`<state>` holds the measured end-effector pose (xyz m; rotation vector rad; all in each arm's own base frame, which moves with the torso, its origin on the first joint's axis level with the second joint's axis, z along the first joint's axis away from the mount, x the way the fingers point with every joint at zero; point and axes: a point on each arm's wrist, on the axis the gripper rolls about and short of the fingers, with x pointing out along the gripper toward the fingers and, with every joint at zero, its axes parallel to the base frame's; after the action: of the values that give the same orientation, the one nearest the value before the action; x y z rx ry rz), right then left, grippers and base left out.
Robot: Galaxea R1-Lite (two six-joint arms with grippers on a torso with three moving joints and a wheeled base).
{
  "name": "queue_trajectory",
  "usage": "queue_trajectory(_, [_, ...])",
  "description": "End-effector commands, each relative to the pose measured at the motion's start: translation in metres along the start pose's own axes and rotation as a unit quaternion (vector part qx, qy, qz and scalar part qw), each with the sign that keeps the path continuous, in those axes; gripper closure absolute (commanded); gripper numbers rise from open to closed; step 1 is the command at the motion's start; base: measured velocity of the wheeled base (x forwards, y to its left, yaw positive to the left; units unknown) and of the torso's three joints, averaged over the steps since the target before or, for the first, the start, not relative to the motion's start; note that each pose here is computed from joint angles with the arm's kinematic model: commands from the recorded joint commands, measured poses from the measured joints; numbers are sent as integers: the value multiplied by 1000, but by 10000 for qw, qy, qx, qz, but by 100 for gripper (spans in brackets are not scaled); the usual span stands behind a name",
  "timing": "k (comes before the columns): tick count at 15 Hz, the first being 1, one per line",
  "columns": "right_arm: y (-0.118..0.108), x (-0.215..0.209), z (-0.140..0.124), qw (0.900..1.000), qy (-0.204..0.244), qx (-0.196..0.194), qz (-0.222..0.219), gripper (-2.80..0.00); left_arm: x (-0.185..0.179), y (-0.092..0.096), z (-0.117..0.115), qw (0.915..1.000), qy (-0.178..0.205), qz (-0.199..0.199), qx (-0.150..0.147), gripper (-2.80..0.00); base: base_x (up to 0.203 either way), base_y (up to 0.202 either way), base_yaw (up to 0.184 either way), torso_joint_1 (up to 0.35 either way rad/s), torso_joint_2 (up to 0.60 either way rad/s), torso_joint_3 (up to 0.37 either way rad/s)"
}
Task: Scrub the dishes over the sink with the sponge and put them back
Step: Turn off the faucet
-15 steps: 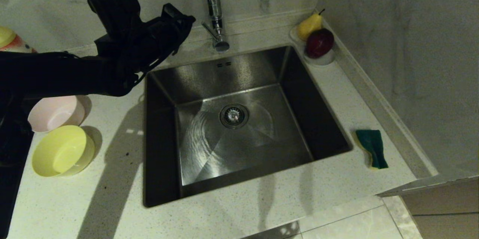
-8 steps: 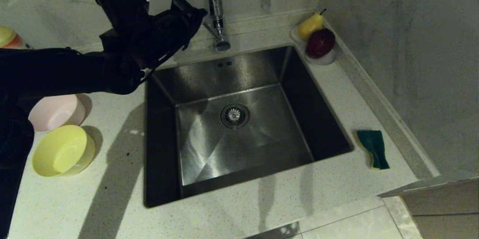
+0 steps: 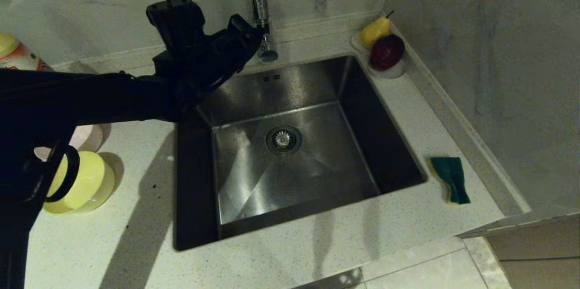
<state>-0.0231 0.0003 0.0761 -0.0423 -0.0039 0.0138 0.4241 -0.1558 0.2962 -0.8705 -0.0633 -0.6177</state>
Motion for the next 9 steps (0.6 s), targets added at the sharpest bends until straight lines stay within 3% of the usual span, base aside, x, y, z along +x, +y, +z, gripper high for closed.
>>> queue_trajectory(1, [0,0,0,10000,1,-3,7,0,12,16,-11,10000,-46,67,-29,0,0,0,0,0,0,0])
queue_trajectory(9, [0,0,0,10000,3,-3,3,0,16,29,-15,9994,-326,111,31,0,0,0,0,0,0,0])
